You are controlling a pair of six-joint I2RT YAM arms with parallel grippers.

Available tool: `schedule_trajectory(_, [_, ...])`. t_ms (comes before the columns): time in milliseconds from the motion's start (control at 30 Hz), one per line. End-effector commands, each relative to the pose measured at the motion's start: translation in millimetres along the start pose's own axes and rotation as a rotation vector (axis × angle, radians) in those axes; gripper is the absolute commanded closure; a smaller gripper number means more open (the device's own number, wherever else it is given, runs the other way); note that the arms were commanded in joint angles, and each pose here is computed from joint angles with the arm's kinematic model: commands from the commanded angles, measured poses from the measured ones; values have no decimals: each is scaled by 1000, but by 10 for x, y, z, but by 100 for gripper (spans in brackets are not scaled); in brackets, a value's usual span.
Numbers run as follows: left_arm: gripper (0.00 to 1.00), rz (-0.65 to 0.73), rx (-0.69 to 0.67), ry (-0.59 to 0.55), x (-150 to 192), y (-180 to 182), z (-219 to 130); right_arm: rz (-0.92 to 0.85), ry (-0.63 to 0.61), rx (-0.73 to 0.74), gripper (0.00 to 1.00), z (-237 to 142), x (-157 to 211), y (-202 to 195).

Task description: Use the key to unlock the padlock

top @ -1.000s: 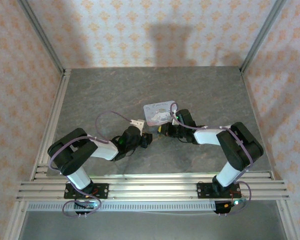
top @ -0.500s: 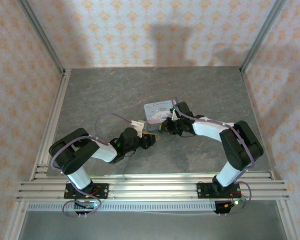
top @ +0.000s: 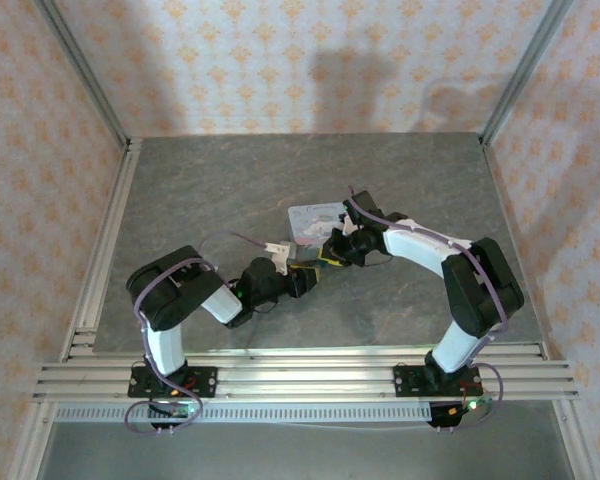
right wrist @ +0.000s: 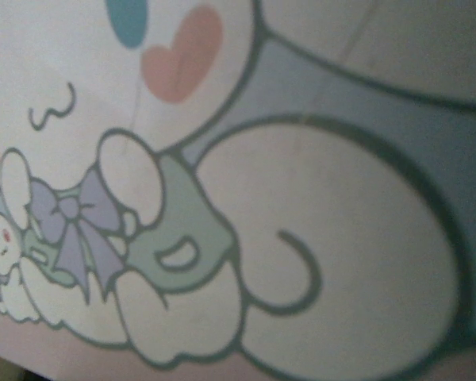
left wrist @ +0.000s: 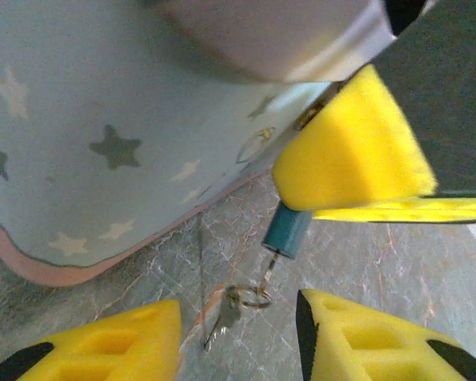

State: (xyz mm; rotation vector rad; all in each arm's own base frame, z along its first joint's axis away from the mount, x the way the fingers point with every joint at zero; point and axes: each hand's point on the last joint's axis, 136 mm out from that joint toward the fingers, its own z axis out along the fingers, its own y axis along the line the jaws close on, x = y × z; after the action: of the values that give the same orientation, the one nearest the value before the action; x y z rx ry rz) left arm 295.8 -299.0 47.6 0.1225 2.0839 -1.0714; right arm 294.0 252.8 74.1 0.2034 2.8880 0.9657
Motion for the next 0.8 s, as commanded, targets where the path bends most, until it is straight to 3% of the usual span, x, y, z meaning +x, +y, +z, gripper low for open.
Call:
schedule_trajectory(0, [59, -46, 87, -84, -219, -170, 37, 71, 81, -24, 100, -26, 126, 52])
schedule_trajectory(167, [62, -38, 115, -76, -237, -241, 63, 82, 90, -36, 100, -9, 140, 63])
schedule_trajectory(233, [69, -35, 125, -69, -244, -272, 75, 89, 92, -45, 100, 4, 139, 63])
schedule_trajectory(367, [95, -35, 137, -48, -218, -295, 102, 103, 89, -54, 100, 36, 123, 59])
schedule_trajectory(433, [100, -41, 134, -46, -205, -281, 106, 106, 85, -57, 100, 49, 118, 54])
schedule_trajectory(467, [100, -46, 133, -44, -200, -276, 107, 107, 81, -53, 97, 54, 114, 41])
schedule_trajectory(633, [100, -77, 112, -31, -140, -200, 144, 124, 56, -45, 62, 120, 125, -69])
schedule_trajectory(767, [100, -101, 104, -27, -107, -156, 170, 149, 28, -77, 52, 173, 139, -122])
